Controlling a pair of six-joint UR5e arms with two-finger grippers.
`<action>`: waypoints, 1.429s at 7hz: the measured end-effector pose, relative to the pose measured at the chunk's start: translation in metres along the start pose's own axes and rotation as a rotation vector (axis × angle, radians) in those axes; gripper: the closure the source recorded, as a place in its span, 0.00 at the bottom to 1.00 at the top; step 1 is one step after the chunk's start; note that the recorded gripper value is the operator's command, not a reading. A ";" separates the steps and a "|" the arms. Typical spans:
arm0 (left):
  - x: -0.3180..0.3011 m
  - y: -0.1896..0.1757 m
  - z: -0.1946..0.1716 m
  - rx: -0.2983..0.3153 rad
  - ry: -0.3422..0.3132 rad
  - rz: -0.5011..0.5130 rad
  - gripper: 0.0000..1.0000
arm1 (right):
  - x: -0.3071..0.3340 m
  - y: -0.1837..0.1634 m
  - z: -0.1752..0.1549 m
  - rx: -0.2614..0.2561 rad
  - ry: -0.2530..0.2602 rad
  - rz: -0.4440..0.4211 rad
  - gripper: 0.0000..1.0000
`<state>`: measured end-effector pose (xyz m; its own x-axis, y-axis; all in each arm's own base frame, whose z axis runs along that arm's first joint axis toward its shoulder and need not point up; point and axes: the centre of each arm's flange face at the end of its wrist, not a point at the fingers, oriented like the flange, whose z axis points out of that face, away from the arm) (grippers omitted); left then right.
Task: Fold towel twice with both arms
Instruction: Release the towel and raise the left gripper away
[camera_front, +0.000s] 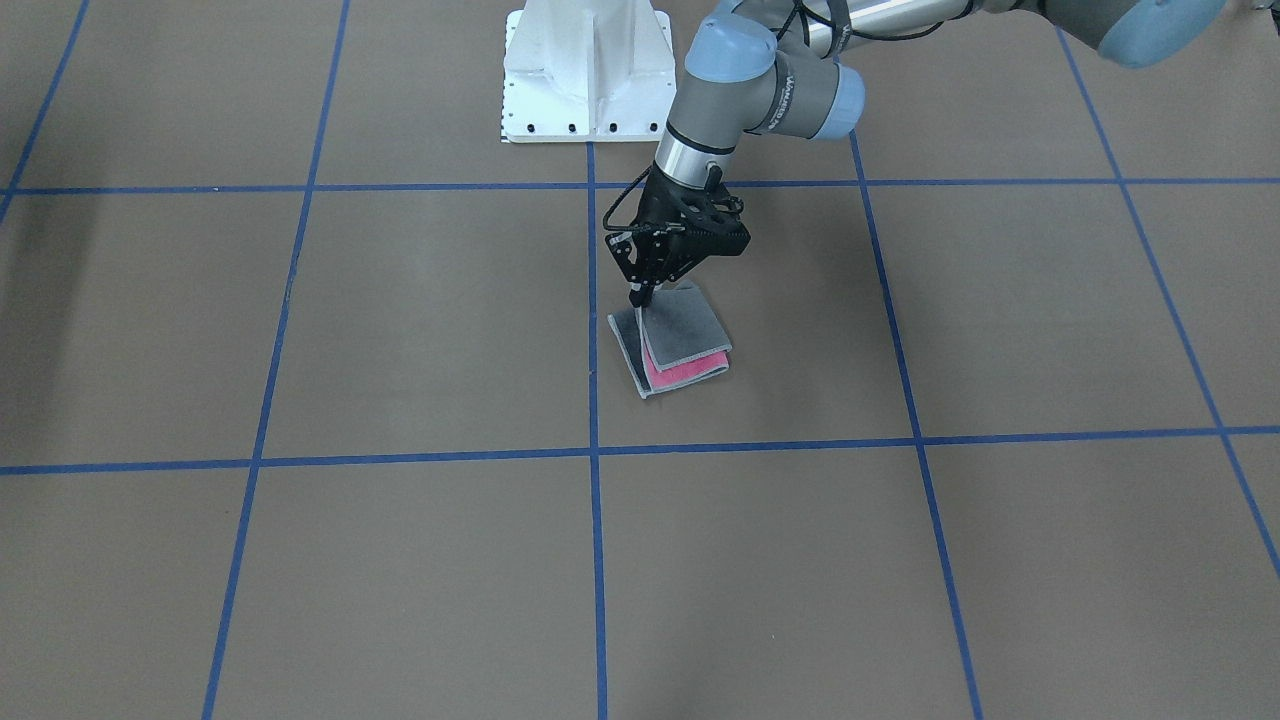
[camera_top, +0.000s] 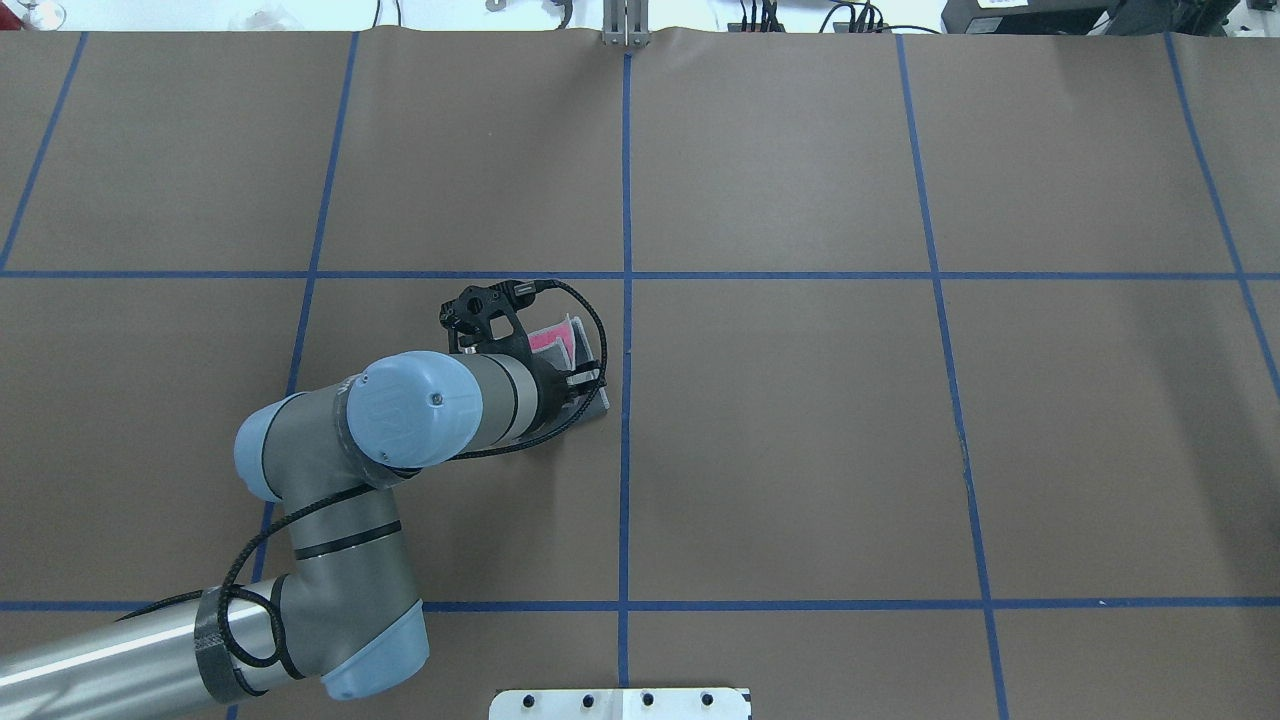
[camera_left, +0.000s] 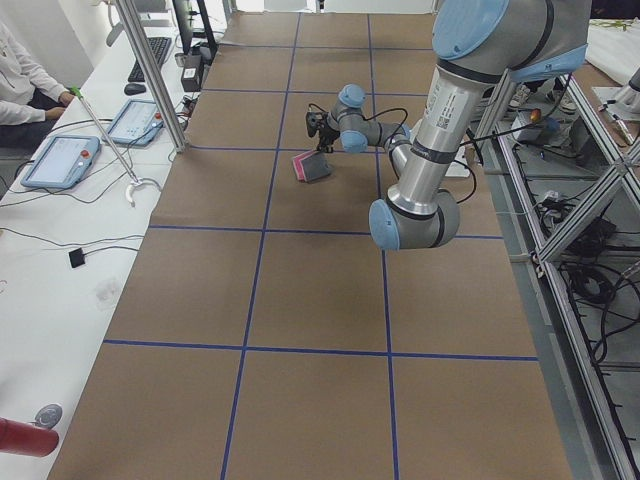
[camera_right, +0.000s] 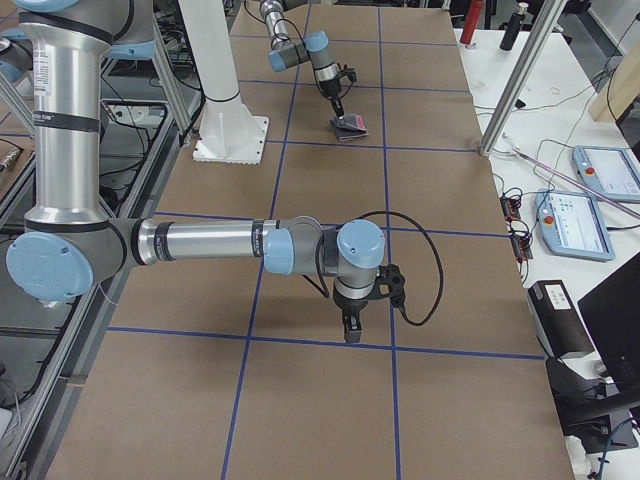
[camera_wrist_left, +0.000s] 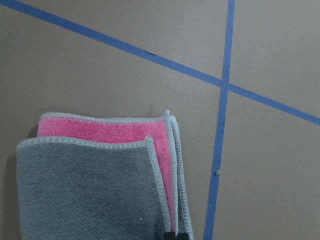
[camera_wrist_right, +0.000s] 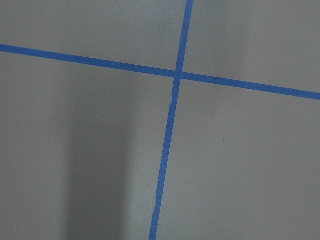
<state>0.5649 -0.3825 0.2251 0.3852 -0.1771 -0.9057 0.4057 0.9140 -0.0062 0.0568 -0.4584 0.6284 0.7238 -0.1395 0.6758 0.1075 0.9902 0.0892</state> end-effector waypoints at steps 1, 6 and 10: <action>0.005 0.000 0.002 0.001 -0.003 0.001 0.00 | 0.000 0.000 0.000 0.000 0.000 0.001 0.00; 0.014 -0.006 -0.009 -0.007 -0.029 0.071 0.00 | 0.006 0.004 0.006 -0.014 0.000 0.012 0.00; -0.035 -0.073 -0.098 -0.062 -0.309 0.444 0.00 | 0.017 0.019 0.020 -0.044 0.001 0.036 0.00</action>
<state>0.4408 -0.4076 0.2157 0.7378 0.1406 -0.6602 0.1024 0.9434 0.3154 0.0576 -0.4419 0.6562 0.7283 -0.1043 0.6772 0.1114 0.9932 0.0331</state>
